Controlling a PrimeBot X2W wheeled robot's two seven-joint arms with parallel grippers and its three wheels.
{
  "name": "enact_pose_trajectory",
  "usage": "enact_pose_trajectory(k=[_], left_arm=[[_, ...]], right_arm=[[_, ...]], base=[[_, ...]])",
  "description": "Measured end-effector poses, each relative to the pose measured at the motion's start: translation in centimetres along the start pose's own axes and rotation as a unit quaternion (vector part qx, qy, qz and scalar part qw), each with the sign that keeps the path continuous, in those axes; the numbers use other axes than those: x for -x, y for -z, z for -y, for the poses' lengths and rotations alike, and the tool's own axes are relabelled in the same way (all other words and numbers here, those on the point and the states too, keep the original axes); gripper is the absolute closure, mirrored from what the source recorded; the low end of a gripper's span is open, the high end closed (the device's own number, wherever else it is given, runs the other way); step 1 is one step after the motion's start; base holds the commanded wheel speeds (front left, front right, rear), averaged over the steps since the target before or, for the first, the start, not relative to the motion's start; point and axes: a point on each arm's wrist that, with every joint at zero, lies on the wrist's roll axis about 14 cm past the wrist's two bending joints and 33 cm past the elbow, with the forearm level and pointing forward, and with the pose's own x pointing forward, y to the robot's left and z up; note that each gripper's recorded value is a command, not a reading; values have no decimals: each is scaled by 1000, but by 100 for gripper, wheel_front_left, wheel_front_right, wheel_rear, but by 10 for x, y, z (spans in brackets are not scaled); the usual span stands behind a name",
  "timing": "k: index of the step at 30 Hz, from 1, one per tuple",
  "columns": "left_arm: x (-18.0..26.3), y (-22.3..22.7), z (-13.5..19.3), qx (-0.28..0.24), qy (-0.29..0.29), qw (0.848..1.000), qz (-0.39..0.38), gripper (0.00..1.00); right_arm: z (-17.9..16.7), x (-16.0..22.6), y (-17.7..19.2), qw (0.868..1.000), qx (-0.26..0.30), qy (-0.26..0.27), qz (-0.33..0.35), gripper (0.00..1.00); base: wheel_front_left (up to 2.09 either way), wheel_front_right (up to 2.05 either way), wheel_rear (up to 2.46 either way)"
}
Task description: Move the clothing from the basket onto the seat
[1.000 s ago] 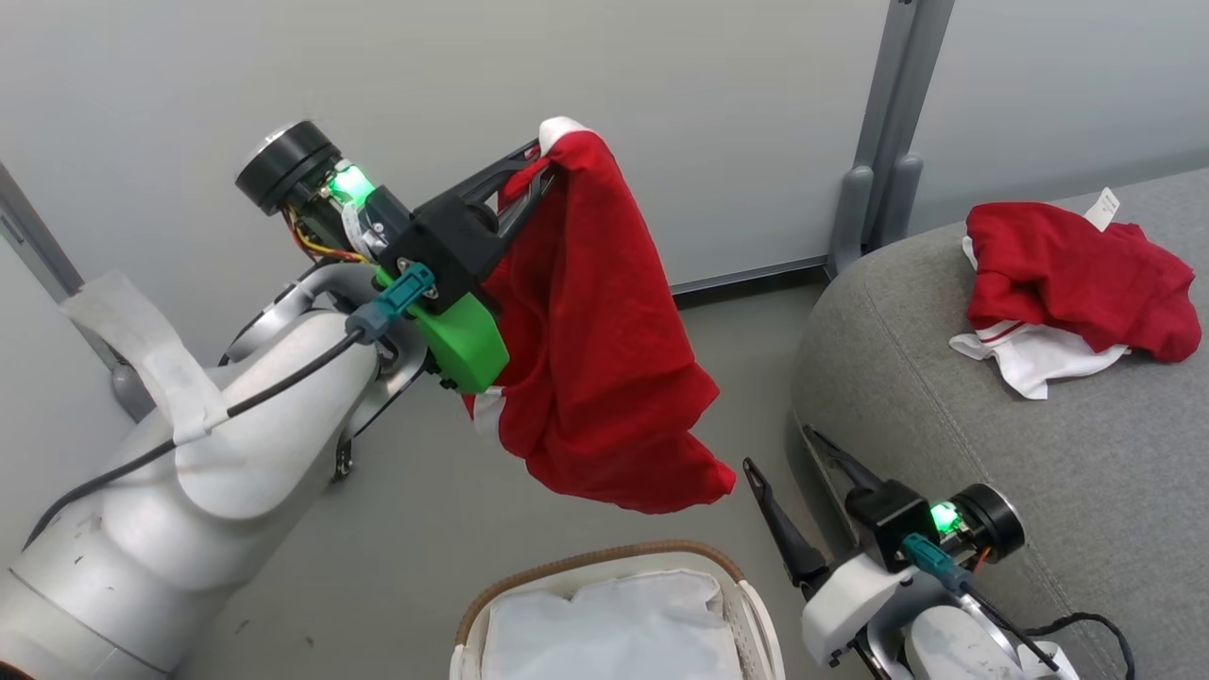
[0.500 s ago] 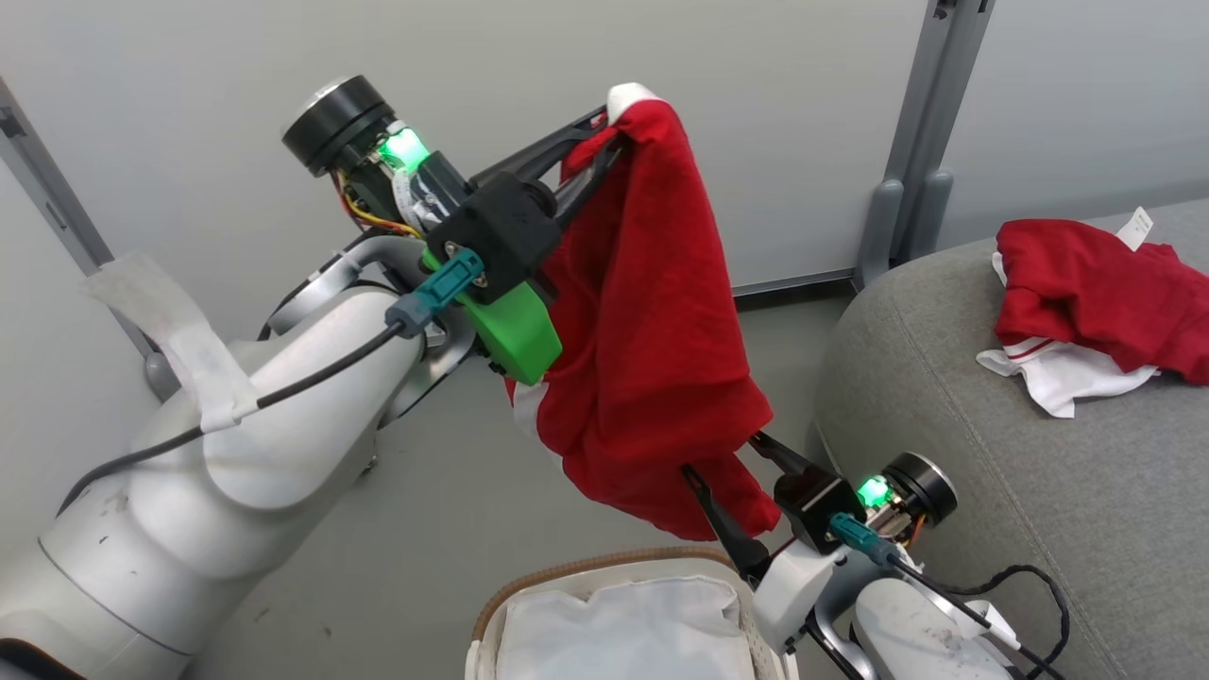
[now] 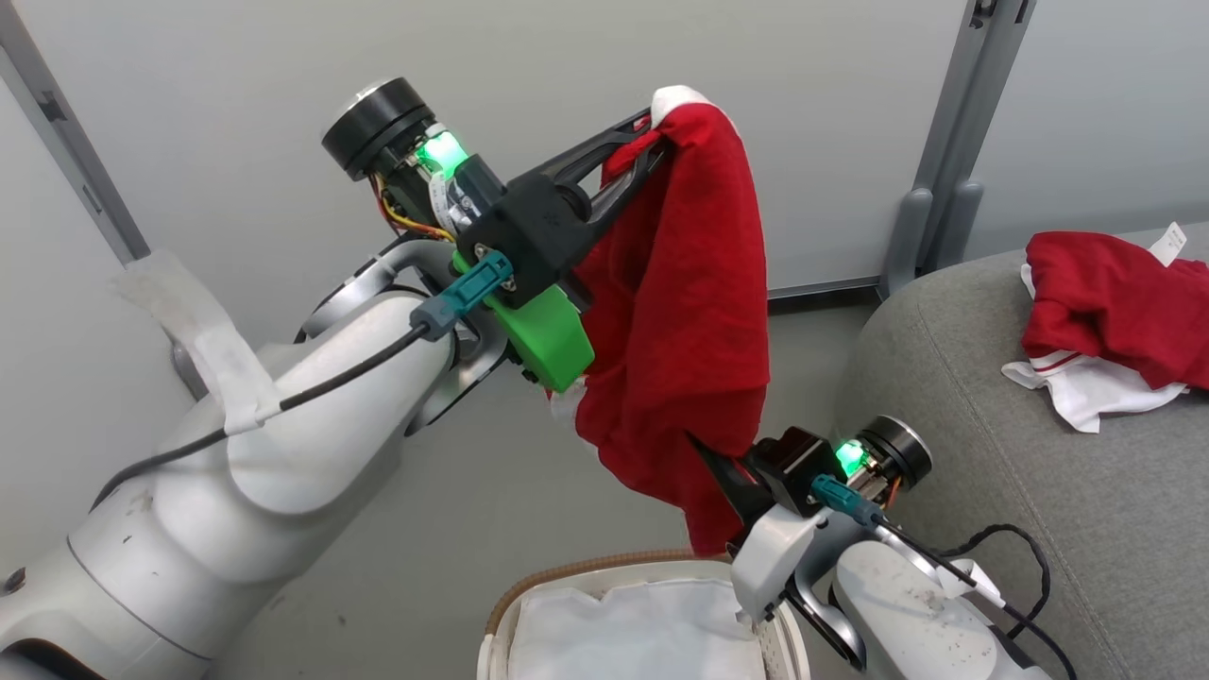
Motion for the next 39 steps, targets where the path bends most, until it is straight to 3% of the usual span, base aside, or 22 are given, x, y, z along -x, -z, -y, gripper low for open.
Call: enact_pose_trajectory(k=[9,14,15,17,18,19,20,30,39], left_arm=[[18,41,2,56,-31,997,-46,100],[31,70,19,123,-54,989,-67,99],[33,74,24,135,-60,987,-68,82],[38,85,31,159,-73,982,-76,58],[42,92,37,169,-77,979,-83,36],[45,97,41,174,-80,977,-89,5],[48,104,46,184,-85,975,-96,0],[74,136,88,291,-135,938,-132,0],[102,152,118,337,-162,914,-158,0]], right_arm=[[7,9,1,1000,-15,21,6,100],[17,16,-1,999,-23,43,12,100],[20,17,-2,998,-24,49,15,100],[26,19,-5,998,-25,59,20,100],[30,20,-6,997,-24,65,23,100],[33,21,-8,997,-24,71,26,100],[36,23,-9,996,-25,77,29,100],[55,32,-16,993,-22,109,44,100],[61,40,-9,991,-26,126,38,100]], base=[[0,0,0],[0,0,0],[0,0,0],[0,0,0],[0,0,0],[0,0,0],[0,0,0],[0,0,0],[0,0,0]])
